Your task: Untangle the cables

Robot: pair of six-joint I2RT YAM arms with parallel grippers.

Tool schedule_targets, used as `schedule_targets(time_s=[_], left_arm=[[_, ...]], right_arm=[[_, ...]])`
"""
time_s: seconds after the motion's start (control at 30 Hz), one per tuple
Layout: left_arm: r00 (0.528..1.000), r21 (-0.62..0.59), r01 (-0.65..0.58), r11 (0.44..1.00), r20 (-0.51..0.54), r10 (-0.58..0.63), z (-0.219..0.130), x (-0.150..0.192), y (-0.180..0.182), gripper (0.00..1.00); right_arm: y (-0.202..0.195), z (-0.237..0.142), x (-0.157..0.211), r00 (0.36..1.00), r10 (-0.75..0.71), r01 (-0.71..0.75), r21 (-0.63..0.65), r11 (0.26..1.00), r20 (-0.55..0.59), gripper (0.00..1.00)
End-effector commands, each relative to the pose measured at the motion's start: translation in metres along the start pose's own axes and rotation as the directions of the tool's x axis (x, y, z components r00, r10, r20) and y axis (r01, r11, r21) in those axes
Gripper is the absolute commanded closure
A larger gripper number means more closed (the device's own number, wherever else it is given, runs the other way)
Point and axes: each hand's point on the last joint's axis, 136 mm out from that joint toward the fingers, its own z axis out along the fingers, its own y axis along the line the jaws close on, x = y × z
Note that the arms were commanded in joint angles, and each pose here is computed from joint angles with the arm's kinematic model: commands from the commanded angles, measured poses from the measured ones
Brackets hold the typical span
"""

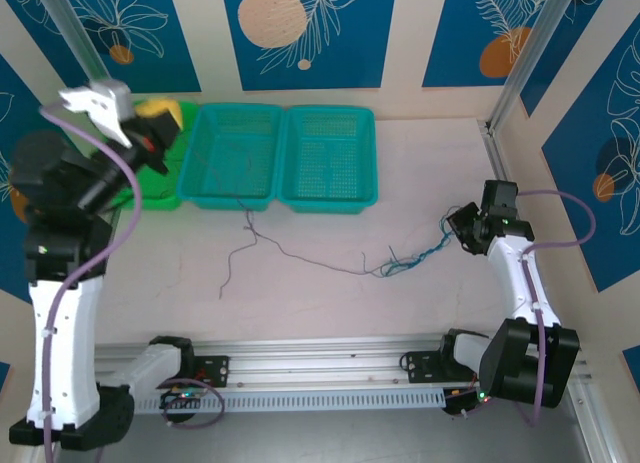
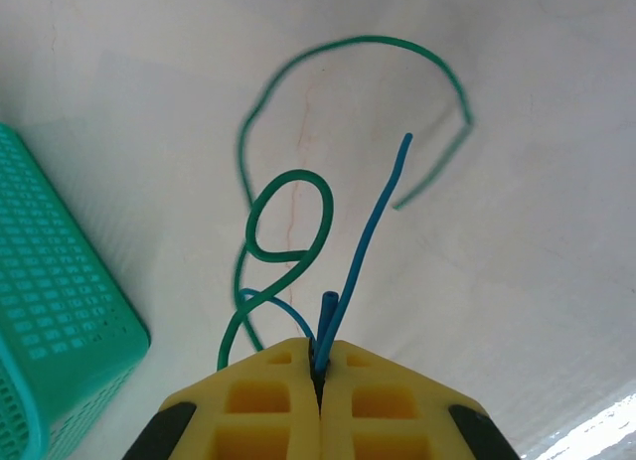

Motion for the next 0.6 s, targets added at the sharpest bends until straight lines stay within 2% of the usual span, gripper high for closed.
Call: schedule_targets(time_s=[0.0, 0.1, 0.17, 0.27, 0.43, 0.57], left_arm=[[0.992, -0.184, -0.055, 0.981, -0.124, 0.033, 0.037, 0.012, 0.052, 1.0], [0.989, -0.281, -0.107, 0.954, -0.124, 0.075, 0.064, -0.01, 0.09, 1.0], [0.99, -0.343, -0.102, 0.934, -0.122, 0.063, 0.078, -0.019, 0.121, 1.0], [0.993, -0.447, -0.106, 0.888, -0.095, 0.071, 0.085, -0.033, 0.166, 1.0], [0.991, -0.565, -0.081, 0.821, -0.131, 0.008, 0.083, -0.009, 0.228, 1.0], [0.988, -0.6, -0.08, 0.796, -0.155, -0.017, 0.08, 0.004, 0.255, 1.0]], right_arm=[[0.0, -0.001, -0.006, 1.0, -0.02, 0.02, 0.007, 1.0, 0.017, 1.0], [0.001, -0.004, -0.01, 0.999, -0.043, 0.042, 0.011, 0.999, 0.026, 1.0], [-0.011, -0.005, -0.015, 0.999, -0.033, 0.03, 0.057, 0.998, 0.043, 1.0], [-0.047, -0.012, -0.025, 0.99, 0.104, -0.115, 0.13, 0.985, 0.091, 1.0], [-0.115, -0.024, -0.048, 0.898, 0.371, -0.41, 0.142, 0.901, 0.237, 1.0], [-0.138, -0.024, -0.057, 0.87, 0.415, -0.467, 0.171, 0.868, 0.268, 1.0]])
